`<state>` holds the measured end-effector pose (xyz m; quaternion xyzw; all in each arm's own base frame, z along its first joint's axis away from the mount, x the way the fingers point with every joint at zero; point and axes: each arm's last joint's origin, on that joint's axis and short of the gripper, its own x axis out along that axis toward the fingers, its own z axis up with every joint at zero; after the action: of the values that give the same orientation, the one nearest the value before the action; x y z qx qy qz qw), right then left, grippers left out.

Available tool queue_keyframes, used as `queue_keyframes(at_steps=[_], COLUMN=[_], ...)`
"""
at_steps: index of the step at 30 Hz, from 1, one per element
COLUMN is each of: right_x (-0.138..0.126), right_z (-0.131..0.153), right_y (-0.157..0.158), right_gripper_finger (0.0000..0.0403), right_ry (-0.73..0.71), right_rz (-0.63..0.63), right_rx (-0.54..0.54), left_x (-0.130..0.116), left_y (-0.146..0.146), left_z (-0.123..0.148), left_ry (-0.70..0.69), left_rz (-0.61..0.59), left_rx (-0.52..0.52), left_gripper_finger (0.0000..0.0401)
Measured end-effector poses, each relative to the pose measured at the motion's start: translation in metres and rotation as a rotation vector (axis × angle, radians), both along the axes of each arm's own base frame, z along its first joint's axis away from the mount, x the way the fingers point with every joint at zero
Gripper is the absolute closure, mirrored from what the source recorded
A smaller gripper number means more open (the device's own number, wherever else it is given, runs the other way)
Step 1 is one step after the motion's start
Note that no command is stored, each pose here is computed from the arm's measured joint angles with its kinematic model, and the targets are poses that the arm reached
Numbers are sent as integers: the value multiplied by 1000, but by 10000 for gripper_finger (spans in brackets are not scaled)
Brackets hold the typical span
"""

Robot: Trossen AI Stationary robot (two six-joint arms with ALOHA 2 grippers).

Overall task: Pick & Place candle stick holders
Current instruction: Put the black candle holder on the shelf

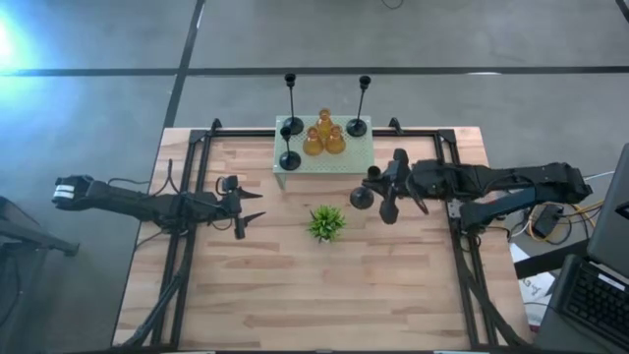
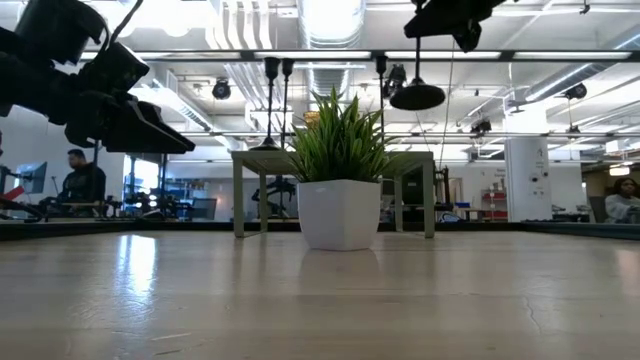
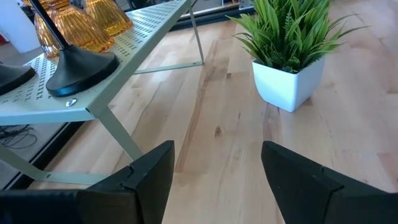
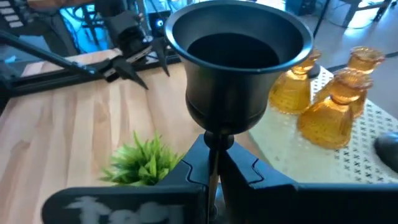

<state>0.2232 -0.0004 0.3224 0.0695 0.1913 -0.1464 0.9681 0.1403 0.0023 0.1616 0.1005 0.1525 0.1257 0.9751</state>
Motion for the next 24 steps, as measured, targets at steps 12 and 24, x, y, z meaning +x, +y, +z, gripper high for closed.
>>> queue_keyframes(at_steps=[12, 24], right_x=[-4, 5], right_z=[34, 15], right_y=[-38, -74], right_gripper_finger=[392, 392], right_ry=[33, 51], right_rz=[-105, -126], right_rx=[-58, -101], left_x=[0, 0], left_y=[0, 0], left_z=[0, 0], left_ry=[0, 0], left_rz=[0, 0], left_rx=[0, 0], left_gripper_finger=[156, 156])
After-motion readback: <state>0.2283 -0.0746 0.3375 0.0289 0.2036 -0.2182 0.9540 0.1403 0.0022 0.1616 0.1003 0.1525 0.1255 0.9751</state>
